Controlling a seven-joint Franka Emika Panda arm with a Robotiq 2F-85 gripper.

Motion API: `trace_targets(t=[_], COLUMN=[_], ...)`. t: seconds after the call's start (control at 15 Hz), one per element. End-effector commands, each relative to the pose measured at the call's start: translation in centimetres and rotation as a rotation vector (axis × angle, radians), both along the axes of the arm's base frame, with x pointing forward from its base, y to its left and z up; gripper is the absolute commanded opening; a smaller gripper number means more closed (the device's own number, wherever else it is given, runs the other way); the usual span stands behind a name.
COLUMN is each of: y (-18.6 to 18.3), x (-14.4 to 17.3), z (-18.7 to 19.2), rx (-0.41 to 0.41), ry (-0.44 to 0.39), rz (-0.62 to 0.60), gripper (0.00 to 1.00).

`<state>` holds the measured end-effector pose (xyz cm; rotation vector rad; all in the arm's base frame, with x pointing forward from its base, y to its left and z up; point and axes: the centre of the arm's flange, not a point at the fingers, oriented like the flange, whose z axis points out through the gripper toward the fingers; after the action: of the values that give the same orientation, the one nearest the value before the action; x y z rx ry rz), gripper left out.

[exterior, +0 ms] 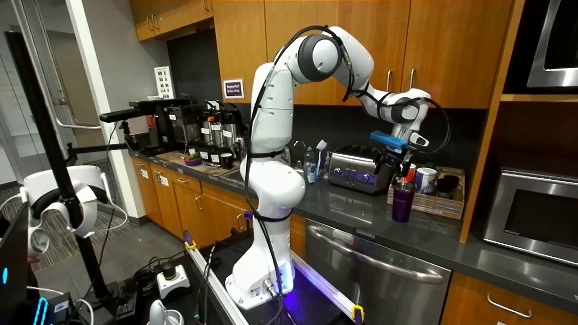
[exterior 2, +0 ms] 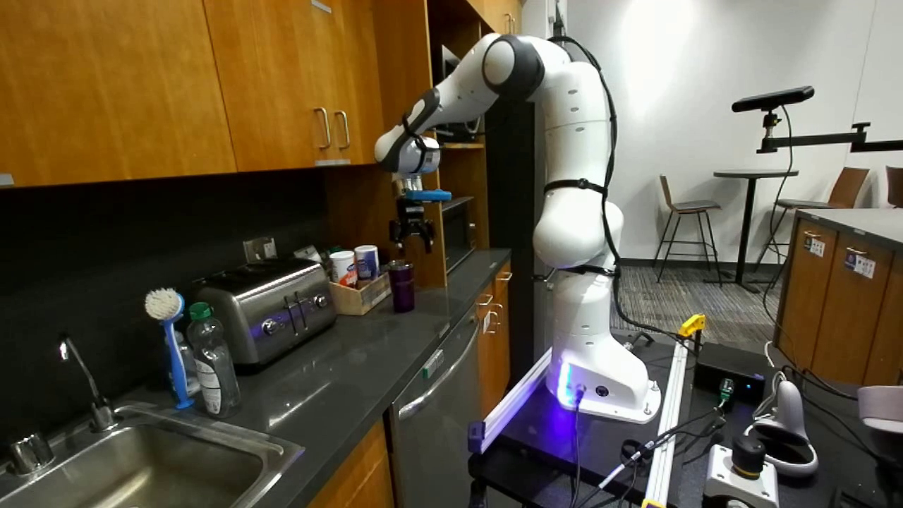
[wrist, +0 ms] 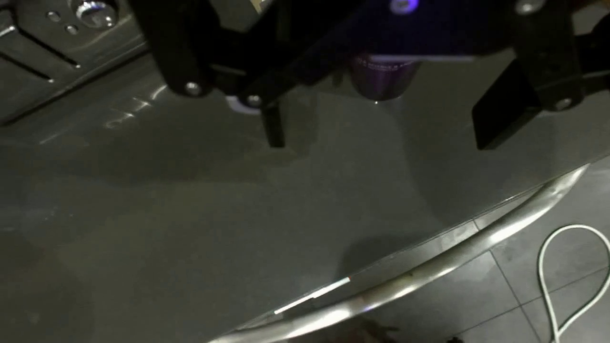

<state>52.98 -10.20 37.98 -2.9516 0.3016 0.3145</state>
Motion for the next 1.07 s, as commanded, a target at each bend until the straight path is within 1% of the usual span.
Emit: trace_targets(t=[0.0,0.07,0.2,0.33,0.47,0.53,0.6,0.87,1.0], y=[-1.4,-1.6,-1.8,-2.4,-2.6,-3.1,-3.3,-3.1,-3.2], x=[1.5,1.8,1.8,1.3,0.9,2.7,2.7,2.9,2.9], z=[0.0,-0.1,0.1,1.2,2.0,1.0,1.0,0.5,0.3], rx=[0.094,0.120,0.134,0.116,0.061,0.086,0.080,0.084,0.073], ry=[-0.042,-0.065,-0.134,-0.226,-0.329,-0.252,-0.265,-0.254,-0.249], rz=[-0.118,-0.144,-0.195,-0.242,-0.266,-0.227,-0.230,-0.219,-0.229], gripper=[1.00,1.00,1.00,1.00,1.00,1.00,1.00,1.00,1.00])
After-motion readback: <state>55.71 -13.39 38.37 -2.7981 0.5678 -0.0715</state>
